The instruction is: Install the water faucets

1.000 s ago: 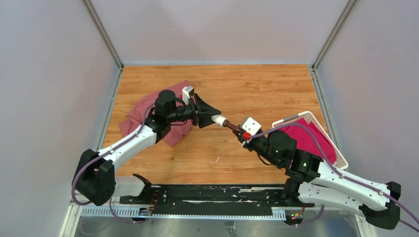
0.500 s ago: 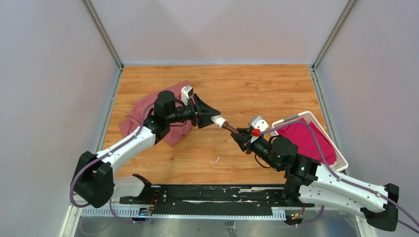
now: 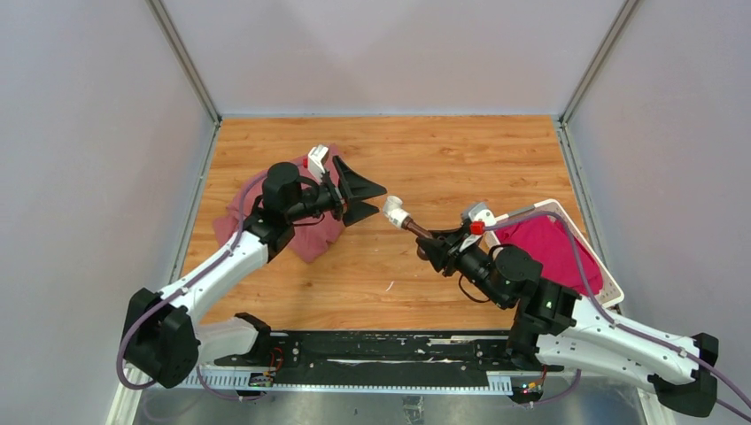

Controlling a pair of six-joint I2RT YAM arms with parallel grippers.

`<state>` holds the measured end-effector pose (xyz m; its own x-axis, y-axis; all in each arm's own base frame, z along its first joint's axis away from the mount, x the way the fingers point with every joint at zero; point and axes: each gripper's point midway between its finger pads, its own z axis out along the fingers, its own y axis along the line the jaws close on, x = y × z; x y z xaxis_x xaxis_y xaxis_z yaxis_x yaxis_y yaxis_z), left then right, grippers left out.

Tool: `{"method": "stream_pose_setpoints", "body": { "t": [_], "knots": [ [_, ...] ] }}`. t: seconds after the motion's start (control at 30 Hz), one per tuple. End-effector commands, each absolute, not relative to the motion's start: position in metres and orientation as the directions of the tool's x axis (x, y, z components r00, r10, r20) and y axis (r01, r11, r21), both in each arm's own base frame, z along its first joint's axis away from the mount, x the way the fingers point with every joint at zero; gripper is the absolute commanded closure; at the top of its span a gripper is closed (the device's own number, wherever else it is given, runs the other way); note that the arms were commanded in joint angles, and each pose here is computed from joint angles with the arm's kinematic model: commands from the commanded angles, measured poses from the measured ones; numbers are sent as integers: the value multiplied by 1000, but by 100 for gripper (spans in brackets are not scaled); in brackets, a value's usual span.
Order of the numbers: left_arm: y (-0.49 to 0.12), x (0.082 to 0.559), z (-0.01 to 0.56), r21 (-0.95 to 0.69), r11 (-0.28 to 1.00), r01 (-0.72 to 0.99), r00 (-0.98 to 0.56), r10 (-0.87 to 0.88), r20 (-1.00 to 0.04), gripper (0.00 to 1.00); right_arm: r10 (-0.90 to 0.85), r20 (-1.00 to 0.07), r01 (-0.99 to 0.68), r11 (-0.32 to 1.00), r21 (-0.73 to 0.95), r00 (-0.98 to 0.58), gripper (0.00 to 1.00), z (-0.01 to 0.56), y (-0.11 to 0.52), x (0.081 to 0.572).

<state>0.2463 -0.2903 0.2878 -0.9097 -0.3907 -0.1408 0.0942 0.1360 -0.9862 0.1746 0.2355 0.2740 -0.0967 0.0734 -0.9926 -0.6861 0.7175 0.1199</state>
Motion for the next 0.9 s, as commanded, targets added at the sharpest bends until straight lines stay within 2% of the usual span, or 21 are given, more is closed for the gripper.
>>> {"method": "stream_pose_setpoints", "body": {
  "t": [0.0, 0.2, 0.33, 0.67, 0.7, 0.73, 0.77, 0.8, 0.87],
  "knots": [
    [-264, 264, 280, -946, 285, 156, -853, -444, -275, 0, 149, -984, -593, 785, 180, -102, 100, 286, 216, 184],
    [-226, 274, 276, -840, 512, 180, -769, -459, -445, 0, 171, -965, -407, 881, 239, -198, 100, 251, 196, 225],
    [-207, 266, 276, -775, 598, 205, -716, -449, -536, 0, 254, -902, -410, 825, 390, -349, 100, 218, 200, 265],
    [-182, 245, 258, -712, 676, 189, -676, -437, -593, 0, 307, -835, -266, 849, 457, -457, 100, 165, 193, 371],
    [-180, 245, 258, -708, 680, 190, -671, -437, -599, 0, 306, -825, -252, 851, 461, -475, 96, 158, 194, 378],
    [-179, 244, 258, -704, 685, 189, -667, -436, -604, 0, 303, -814, -245, 850, 466, -496, 84, 149, 196, 384],
    [-178, 243, 259, -699, 689, 189, -664, -435, -608, 0, 291, -803, -243, 851, 466, -519, 64, 138, 200, 389],
    [-176, 242, 259, -695, 694, 190, -662, -432, -612, 0, 287, -802, -239, 854, 462, -524, 40, 136, 200, 394],
    [-174, 240, 260, -677, 708, 200, -660, -413, -627, 0, 270, -813, -212, 879, 427, -516, 5, 146, 195, 402]
  ]
}}
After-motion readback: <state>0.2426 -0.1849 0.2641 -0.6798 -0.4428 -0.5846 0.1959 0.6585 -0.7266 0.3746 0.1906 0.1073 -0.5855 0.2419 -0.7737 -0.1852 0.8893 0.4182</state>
